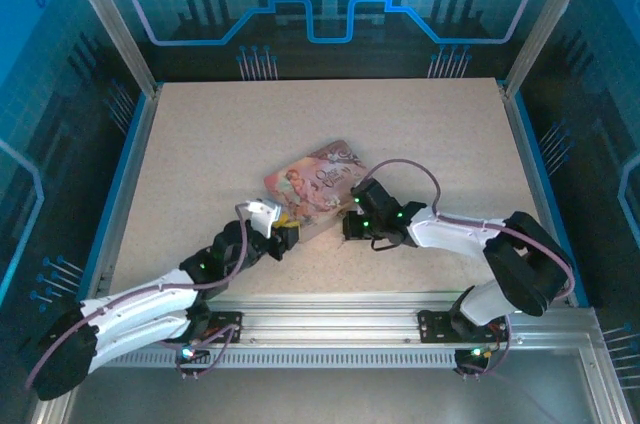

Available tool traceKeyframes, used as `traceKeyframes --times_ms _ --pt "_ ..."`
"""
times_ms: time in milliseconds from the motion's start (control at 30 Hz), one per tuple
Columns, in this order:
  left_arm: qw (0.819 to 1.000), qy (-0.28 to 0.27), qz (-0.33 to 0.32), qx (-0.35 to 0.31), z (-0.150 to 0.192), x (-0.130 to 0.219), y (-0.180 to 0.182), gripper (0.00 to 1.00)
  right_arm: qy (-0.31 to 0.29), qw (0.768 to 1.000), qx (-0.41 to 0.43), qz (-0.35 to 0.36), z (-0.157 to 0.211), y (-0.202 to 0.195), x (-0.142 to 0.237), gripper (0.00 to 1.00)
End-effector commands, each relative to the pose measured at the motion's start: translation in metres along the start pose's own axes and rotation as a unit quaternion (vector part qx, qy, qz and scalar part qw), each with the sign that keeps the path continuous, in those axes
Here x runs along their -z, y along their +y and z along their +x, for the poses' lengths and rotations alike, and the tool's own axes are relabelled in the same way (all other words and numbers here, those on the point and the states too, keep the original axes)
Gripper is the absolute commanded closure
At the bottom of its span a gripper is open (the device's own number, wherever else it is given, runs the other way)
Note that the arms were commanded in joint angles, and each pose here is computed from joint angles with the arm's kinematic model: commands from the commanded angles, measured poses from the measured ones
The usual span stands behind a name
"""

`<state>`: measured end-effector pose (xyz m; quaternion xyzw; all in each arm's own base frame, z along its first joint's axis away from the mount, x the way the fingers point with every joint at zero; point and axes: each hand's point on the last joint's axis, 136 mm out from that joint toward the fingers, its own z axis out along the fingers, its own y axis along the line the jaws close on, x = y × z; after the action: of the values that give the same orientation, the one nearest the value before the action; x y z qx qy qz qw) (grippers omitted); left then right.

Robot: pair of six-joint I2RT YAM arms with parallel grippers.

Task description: Unlock a padlock with a key

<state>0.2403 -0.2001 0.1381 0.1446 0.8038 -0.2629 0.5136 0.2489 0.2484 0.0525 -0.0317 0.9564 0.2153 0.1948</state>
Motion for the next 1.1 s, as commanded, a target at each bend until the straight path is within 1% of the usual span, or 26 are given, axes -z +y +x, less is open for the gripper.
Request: traceKeyframes --times_ms 0,133,267,333,400,567,667,733,933,1067 --pt "1.000 0.000 0.007 0.007 -0.029 0.001 -0.003 0.57 -0.008 0.997 0.027 0.074 -0.013 -0.017 0.023 1.00" --pt "1.000 -0.006 0.009 0.008 -0.046 -0.002 -0.002 0.56 0.007 0.988 0.089 0.126 -0.018 -0.022 0.034 1.00" --pt "1.000 0.001 0.017 0.015 -0.049 -0.009 -0.005 0.56 0.026 0.975 0.141 0.171 -0.015 -0.025 0.036 1.00" --pt "1.000 0.007 0.022 0.020 -0.047 -0.012 -0.006 0.56 0.034 0.969 0.166 0.182 -0.011 -0.023 0.033 1.00" --pt "0.999 0.010 0.025 0.022 -0.045 -0.013 -0.007 0.56 0.043 0.969 0.177 0.167 -0.005 -0.017 0.025 1.00" --pt "0.999 0.018 0.027 0.027 -0.037 -0.014 -0.006 0.56 0.048 0.979 0.166 0.108 0.007 -0.005 0.006 1.00" --pt "0.999 0.023 0.029 0.029 -0.033 -0.013 -0.006 0.56 0.042 0.982 0.164 0.085 0.009 0.000 -0.002 0.91" --pt "0.999 0.025 0.027 0.029 -0.031 -0.012 -0.005 0.56 0.043 0.983 0.161 0.077 0.018 -0.005 -0.008 0.86" --pt "0.999 0.023 0.022 0.029 -0.029 -0.007 -0.002 0.56 0.010 0.989 0.147 0.033 0.020 -0.005 -0.005 0.70" --pt "0.999 0.024 0.022 0.029 -0.027 -0.006 -0.002 0.56 -0.023 0.992 0.122 0.005 0.019 -0.013 0.002 0.65"
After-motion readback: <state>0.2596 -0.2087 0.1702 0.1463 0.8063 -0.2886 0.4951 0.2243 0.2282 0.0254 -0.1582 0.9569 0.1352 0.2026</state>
